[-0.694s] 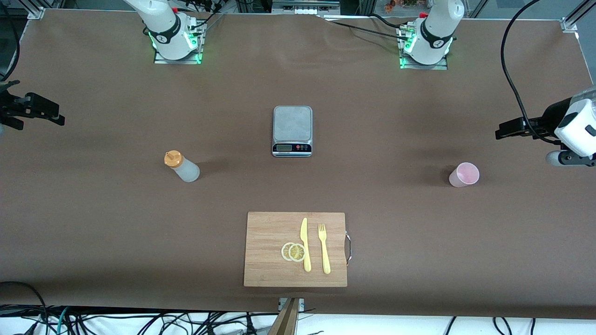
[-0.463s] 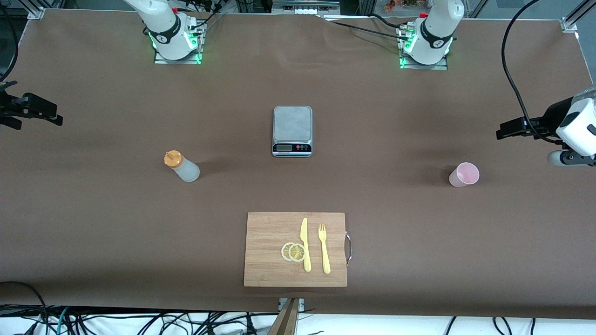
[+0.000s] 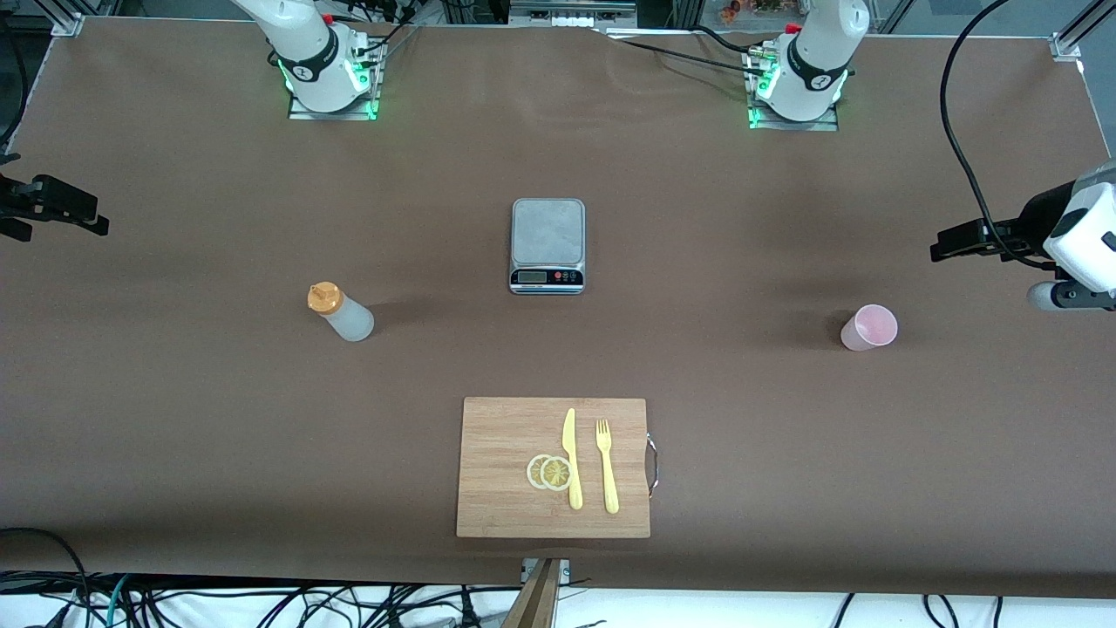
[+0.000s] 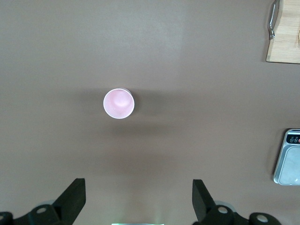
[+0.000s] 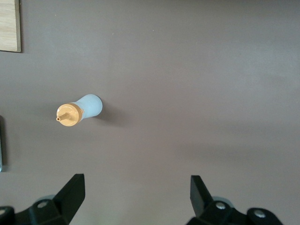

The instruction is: Add sauce to pink cup with both arms

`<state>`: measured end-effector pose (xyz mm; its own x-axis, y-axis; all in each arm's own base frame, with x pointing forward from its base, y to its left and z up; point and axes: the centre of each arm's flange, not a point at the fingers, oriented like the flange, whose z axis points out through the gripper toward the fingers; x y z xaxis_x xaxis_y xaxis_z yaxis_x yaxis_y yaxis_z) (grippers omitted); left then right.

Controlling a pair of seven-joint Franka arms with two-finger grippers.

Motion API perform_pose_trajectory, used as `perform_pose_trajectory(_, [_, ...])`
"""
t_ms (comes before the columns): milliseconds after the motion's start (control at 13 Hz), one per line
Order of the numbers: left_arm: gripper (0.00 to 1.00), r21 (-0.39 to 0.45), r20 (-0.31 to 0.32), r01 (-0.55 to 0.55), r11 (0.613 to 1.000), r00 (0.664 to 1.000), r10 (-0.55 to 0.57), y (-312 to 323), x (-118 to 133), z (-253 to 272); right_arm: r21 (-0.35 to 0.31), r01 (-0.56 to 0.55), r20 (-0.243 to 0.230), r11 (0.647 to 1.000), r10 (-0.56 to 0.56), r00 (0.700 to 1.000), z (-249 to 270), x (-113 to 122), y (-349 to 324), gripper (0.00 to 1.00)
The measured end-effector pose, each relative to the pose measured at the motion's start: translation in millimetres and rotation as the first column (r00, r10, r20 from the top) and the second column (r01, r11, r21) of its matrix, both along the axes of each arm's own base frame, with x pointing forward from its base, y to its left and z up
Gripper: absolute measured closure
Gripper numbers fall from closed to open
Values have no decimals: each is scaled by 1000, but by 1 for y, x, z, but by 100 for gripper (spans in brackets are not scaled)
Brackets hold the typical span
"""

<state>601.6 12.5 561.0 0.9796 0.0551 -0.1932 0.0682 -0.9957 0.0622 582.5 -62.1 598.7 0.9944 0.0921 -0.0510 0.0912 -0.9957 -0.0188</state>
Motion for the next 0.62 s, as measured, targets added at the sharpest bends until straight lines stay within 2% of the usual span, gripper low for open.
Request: perform_pose_trajectory(617, [0,0,-1,0,1000,1000,0,0,0,-1,0,0,-3,1000,0,1000,-1,1,0,0])
